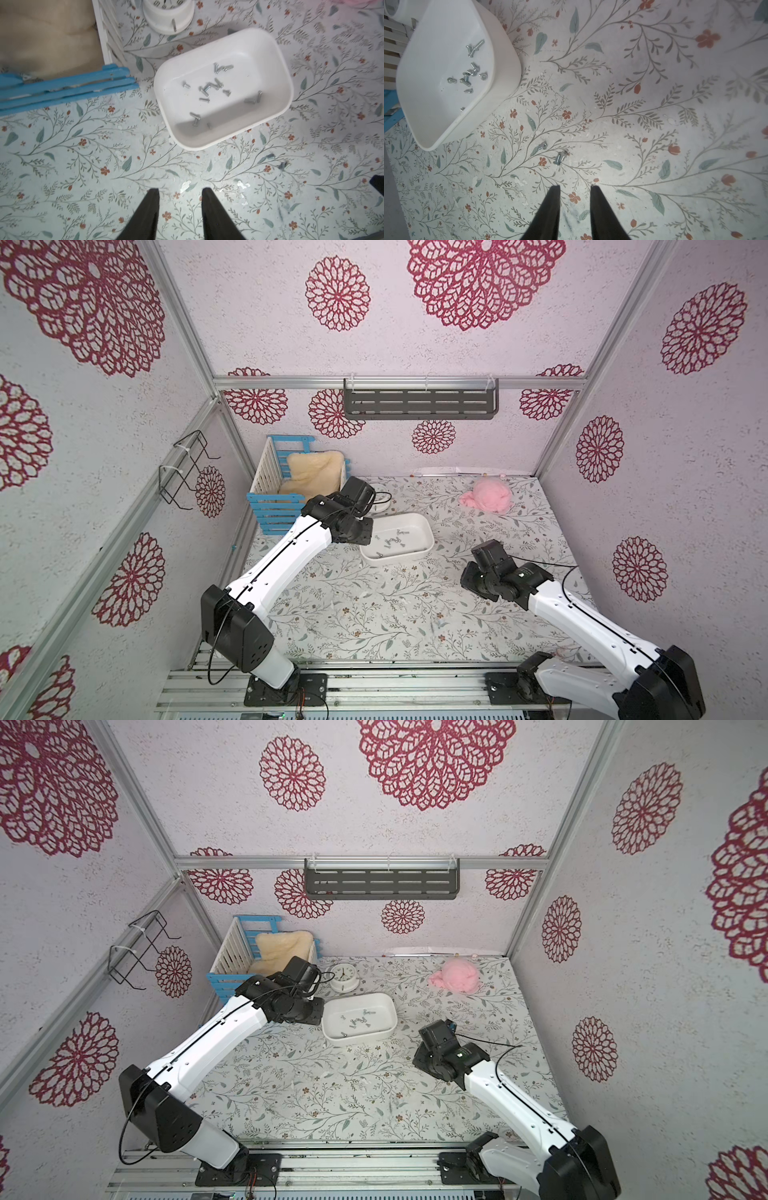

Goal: Put the screws on the desktop into the storage box
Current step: Place the screw in the storage box, then pick up the screw from the center of the board.

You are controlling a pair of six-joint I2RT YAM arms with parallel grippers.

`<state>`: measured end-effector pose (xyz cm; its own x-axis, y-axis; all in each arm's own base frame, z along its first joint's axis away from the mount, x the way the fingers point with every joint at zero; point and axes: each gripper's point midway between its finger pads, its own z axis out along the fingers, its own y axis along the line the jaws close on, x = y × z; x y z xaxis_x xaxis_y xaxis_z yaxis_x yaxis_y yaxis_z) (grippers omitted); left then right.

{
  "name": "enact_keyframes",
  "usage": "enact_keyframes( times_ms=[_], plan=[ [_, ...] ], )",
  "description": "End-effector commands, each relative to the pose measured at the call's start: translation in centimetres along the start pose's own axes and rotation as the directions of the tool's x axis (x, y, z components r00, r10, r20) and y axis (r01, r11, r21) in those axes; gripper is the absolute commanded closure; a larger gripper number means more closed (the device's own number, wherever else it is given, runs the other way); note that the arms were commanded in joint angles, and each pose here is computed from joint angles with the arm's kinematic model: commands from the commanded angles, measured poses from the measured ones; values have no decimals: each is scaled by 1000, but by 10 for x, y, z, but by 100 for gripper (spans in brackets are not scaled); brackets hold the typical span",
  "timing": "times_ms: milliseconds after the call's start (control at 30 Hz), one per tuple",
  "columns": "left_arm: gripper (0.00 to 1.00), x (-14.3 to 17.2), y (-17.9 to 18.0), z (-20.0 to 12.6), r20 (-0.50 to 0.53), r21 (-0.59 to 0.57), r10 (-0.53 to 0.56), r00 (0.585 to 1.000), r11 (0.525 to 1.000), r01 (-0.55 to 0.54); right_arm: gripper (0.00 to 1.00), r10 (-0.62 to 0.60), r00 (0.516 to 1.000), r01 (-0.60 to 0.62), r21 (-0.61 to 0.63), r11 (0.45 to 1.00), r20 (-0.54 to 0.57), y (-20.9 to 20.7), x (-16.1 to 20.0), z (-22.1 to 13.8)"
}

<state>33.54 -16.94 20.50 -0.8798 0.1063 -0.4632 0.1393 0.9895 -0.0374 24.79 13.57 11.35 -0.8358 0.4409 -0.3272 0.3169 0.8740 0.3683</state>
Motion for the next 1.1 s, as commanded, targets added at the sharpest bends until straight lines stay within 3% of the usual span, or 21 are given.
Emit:
enact_keyframes(
  times_ms=[0, 533, 1067],
  plan=[
    [60, 5, 16, -2, 36, -10, -60, 998, 998, 60, 71, -1, 1000, 1, -5, 1000, 0, 10, 3, 9],
    [59, 56, 49, 14, -14, -22, -137, 991, 990, 136, 69, -13, 996, 24, 118, 993, -93, 16, 24, 62],
    [58, 55, 52, 9, -1, -19, -147, 989, 989, 147, 69, -32, 992, 49, 132, 990, -125, 29, 23, 85]
  ],
)
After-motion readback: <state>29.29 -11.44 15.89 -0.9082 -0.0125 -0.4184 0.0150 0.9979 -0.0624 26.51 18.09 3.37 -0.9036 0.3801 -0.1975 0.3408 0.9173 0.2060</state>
